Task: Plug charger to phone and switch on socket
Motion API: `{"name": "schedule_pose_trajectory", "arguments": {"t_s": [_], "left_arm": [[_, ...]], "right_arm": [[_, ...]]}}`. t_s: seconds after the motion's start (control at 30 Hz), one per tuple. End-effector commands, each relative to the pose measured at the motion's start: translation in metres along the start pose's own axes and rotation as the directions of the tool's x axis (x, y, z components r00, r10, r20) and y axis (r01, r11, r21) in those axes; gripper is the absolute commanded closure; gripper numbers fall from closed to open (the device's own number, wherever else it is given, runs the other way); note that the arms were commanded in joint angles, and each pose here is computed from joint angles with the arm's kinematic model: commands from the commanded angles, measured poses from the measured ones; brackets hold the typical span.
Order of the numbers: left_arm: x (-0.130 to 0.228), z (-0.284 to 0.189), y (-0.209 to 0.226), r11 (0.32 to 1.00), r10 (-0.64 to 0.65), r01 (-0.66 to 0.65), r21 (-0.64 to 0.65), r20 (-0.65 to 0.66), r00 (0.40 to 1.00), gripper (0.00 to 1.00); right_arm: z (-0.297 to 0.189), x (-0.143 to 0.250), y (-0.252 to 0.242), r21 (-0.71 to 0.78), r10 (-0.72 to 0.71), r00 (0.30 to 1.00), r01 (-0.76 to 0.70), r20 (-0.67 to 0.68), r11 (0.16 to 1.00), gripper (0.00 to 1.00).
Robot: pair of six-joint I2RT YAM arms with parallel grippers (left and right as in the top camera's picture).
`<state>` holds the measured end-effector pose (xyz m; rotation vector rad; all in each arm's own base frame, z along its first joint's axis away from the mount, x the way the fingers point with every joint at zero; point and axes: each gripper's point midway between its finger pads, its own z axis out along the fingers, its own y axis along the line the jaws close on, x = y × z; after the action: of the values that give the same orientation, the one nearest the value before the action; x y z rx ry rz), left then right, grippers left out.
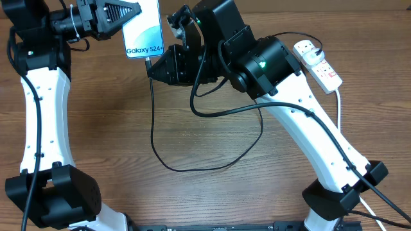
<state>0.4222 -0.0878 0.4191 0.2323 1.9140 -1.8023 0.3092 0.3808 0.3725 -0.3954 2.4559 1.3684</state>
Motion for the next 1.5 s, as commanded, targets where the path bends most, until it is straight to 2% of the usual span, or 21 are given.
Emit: {"name": "schedule_pose_trajectory", "arguments": {"t_s": [0.0, 0.33, 0.57, 0.8, 1.0, 1.1, 1.33, 1.37, 1.47], "left_arm": [[0.007, 0.003, -0.014, 0.999, 0.025, -0.024, 0.027, -0.046, 0.999, 0.96], [0.007, 0.003, -0.015, 1.000, -0.009, 0.010, 0.025, -0.047, 0.999, 0.96], [0.007, 0.002, -0.014, 0.999, 0.036, -0.035, 0.026, -0.043, 0.998, 0.96], [0.006, 0.001, -0.014, 0.997, 0.068, -0.067, 0.025, -0.039, 0.997, 0.96], [0.005, 0.000, -0.014, 0.979, 0.200, -0.200, 0.028, -0.032, 0.979, 0.96], [0.004, 0.000, -0.012, 0.976, 0.216, -0.215, 0.021, -0.022, 0.976, 0.96], [-0.001, 0.000, -0.002, 0.972, 0.236, -0.235, -0.017, 0.013, 0.972, 0.97], [-0.004, 0.000, 0.006, 0.975, 0.218, -0.215, -0.053, 0.041, 0.975, 0.96], [-0.016, -0.007, 0.049, 0.968, 0.115, -0.075, -0.240, 0.158, 0.981, 0.96]], "right_arm": [[-0.014, -0.011, 0.004, 0.005, -0.031, 0.998, 0.031, 0.059, 1.000, 0.96], [-0.014, -0.015, 0.001, 0.024, -0.053, 0.995, 0.051, 0.079, 0.998, 0.96], [-0.014, -0.011, -0.003, 0.042, -0.065, 0.996, 0.063, 0.063, 0.997, 0.96], [-0.017, -0.010, -0.032, 0.185, -0.035, 0.996, 0.019, 0.085, 0.983, 0.96], [-0.028, -0.003, -0.070, 0.374, 0.005, 0.995, -0.041, 0.097, 0.927, 0.96], [-0.035, 0.001, -0.087, 0.456, 0.015, 0.994, -0.063, 0.107, 0.888, 0.86], [-0.043, 0.011, -0.103, 0.532, 0.043, 0.995, -0.087, 0.094, 0.842, 0.49], [-0.043, 0.011, -0.103, 0.533, 0.044, 0.995, -0.087, 0.093, 0.841, 0.42], [-0.044, 0.010, -0.104, 0.539, 0.042, 0.994, -0.088, 0.097, 0.837, 0.35]]}}
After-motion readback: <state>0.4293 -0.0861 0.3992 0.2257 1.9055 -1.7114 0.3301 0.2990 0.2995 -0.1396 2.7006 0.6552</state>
